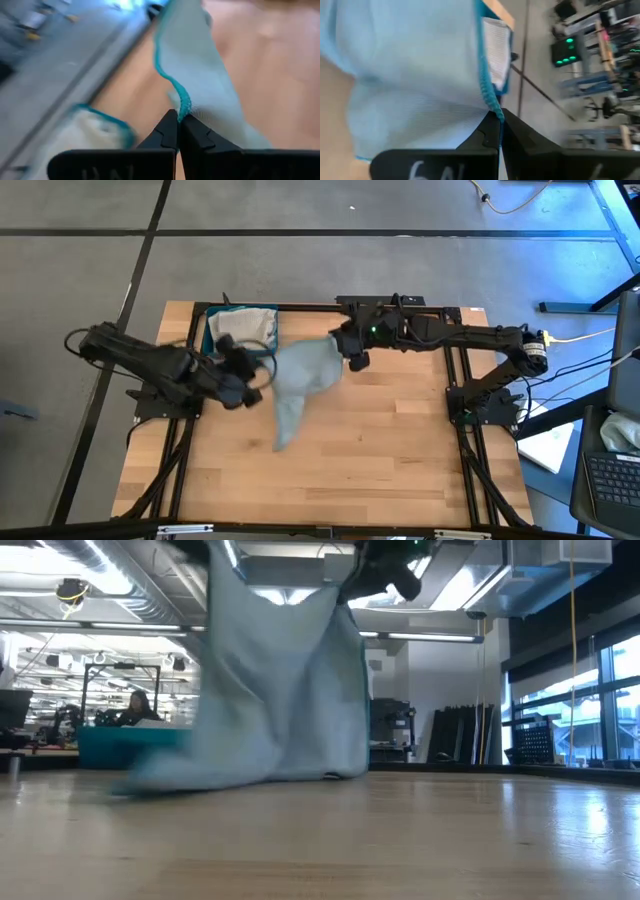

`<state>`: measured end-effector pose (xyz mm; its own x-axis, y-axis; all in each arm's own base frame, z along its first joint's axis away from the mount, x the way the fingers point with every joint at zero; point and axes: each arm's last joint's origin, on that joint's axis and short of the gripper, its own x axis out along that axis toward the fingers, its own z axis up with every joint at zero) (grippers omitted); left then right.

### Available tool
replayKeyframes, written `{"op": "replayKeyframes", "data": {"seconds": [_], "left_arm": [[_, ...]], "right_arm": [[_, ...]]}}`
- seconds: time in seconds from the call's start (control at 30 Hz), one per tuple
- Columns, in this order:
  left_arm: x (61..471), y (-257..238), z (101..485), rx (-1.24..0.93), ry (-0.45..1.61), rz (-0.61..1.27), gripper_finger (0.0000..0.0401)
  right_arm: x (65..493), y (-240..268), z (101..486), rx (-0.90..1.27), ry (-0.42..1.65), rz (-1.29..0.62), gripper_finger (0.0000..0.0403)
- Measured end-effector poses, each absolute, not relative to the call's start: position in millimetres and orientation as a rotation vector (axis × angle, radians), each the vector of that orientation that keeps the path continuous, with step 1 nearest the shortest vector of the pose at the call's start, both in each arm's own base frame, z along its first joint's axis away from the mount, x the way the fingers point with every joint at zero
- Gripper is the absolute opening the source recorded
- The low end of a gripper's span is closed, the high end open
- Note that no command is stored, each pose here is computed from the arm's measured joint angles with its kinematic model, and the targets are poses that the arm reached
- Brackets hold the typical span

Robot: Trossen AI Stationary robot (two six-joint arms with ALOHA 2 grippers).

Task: Fold microfiber towels
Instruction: Fold the light blue towel

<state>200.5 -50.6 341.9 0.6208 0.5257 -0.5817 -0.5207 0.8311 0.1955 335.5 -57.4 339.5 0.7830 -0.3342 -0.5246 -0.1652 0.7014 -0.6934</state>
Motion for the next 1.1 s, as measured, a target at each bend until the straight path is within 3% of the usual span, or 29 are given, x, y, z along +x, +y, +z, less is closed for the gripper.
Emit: {"op": "replayKeyframes", "data": {"seconds": [0.27, 0.43, 0.63, 0.8, 0.93, 1.1], "left_arm": [[179, -30, 404, 0.085, 0.596, 0.732, 0.0], [179, -26, 410, 0.107, 0.594, 0.744, 0.0], [181, -36, 408, 0.103, 0.594, 0.697, 0.0], [183, -58, 402, -0.024, 0.616, 0.558, 0.0], [190, -88, 387, -0.116, 0.681, 0.439, 0.0], [209, -135, 359, -0.212, 0.78, 0.374, 0.0]], "right_arm": [[334, -85, 347, -0.984, 0.673, -0.178, 0.0007], [336, -84, 356, -1.074, 0.686, -0.324, 0.0007], [332, -54, 379, -1.077, 0.707, -0.358, 0.0007], [311, -19, 383, -0.958, 0.841, -0.161, 0.0007], [290, 5, 373, -0.67, 0.982, 0.104, 0.0007], [280, 35, 356, -0.346, 1.07, 0.289, 0.0007]]}}
